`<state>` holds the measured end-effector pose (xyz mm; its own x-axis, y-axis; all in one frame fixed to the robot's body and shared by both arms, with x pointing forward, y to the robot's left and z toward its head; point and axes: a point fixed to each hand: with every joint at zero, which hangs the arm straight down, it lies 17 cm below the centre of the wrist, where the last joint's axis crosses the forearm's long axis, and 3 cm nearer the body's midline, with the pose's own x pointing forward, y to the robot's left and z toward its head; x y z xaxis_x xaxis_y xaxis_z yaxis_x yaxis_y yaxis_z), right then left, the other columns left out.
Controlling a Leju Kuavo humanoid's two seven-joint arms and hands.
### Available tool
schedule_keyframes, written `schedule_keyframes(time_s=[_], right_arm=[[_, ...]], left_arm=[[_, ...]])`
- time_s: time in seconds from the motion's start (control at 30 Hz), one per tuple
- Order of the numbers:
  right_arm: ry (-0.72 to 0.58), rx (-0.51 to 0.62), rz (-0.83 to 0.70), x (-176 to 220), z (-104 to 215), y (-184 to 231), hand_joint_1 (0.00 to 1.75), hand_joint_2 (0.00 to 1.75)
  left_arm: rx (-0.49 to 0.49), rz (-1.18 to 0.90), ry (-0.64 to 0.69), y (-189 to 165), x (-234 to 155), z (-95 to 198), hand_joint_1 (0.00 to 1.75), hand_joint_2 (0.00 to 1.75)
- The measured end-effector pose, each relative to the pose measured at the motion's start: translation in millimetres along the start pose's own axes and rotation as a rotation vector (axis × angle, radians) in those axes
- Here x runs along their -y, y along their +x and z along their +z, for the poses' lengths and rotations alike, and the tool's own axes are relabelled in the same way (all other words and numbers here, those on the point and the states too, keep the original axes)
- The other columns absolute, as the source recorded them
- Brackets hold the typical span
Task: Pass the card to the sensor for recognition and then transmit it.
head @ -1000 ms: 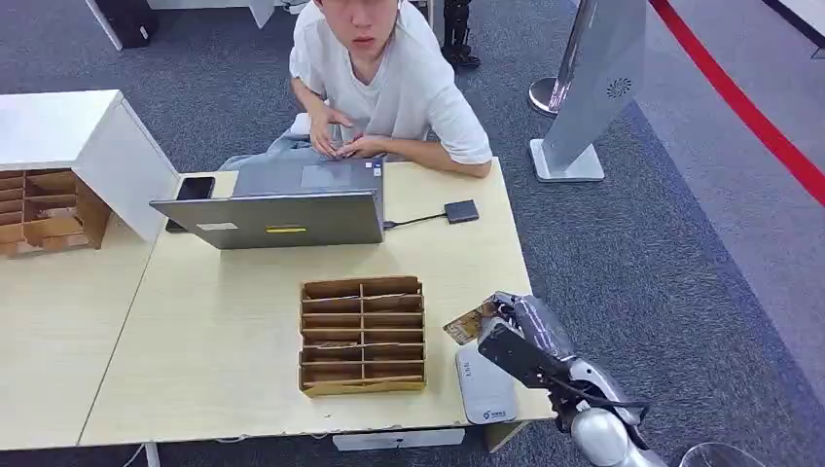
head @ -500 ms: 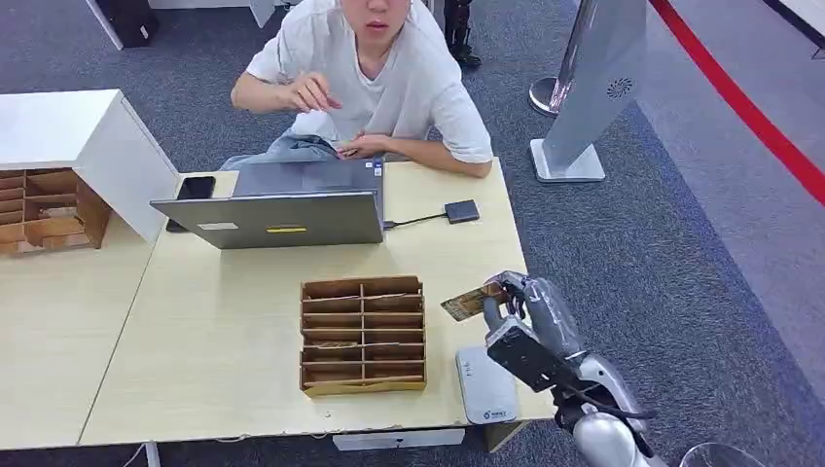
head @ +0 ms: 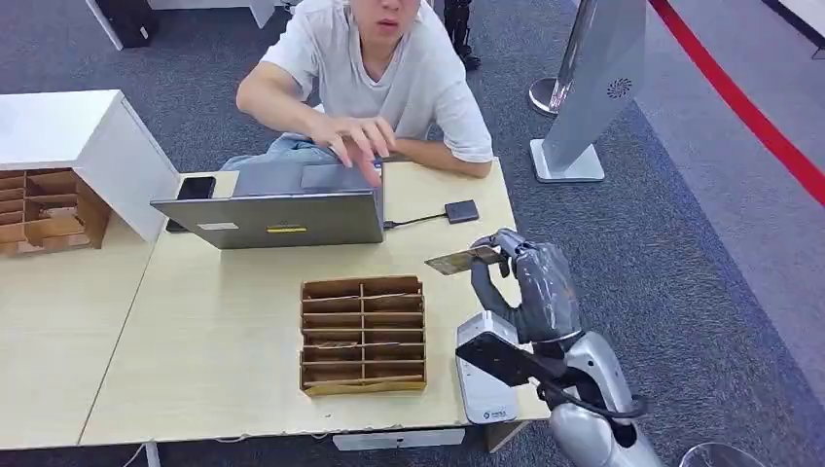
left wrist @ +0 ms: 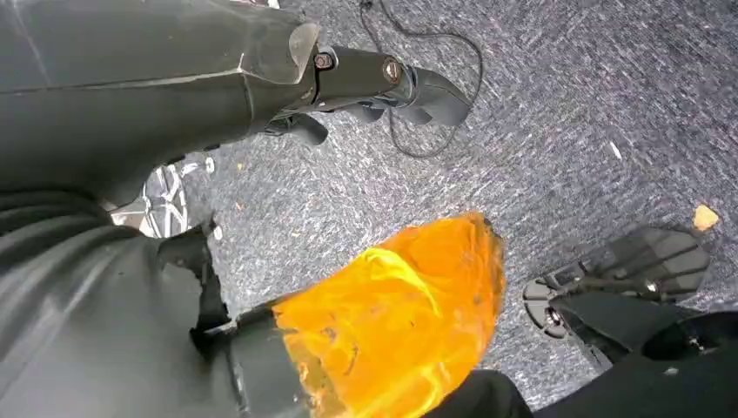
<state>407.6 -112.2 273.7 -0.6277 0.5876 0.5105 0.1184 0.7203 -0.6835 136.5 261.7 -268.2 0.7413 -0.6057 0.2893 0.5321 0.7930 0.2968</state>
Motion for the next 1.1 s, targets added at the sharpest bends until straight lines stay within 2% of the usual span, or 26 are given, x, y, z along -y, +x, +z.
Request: schedule_keyframes(time_s=[0.37, 0.57, 1.1], right_arm=[[-0.079, 0.091, 0.297, 15.4, -48.3, 31.1, 1.75, 1.75], [-0.078, 0.106, 0.314, 12.3, -57.7, 36.6, 1.75, 1.75], [-0.063, 0.111, 0.315, 4.7, -58.9, 37.7, 1.75, 1.75]], left_arm=[[0.015, -0.047, -0.024, 15.6, 1.1, -1.7, 0.00, 0.00], [0.021, -0.051, -0.023, 19.9, 0.6, -2.1, 0.00, 0.00], [0.022, -0.051, -0.025, 21.2, 2.2, -1.9, 0.00, 0.00]])
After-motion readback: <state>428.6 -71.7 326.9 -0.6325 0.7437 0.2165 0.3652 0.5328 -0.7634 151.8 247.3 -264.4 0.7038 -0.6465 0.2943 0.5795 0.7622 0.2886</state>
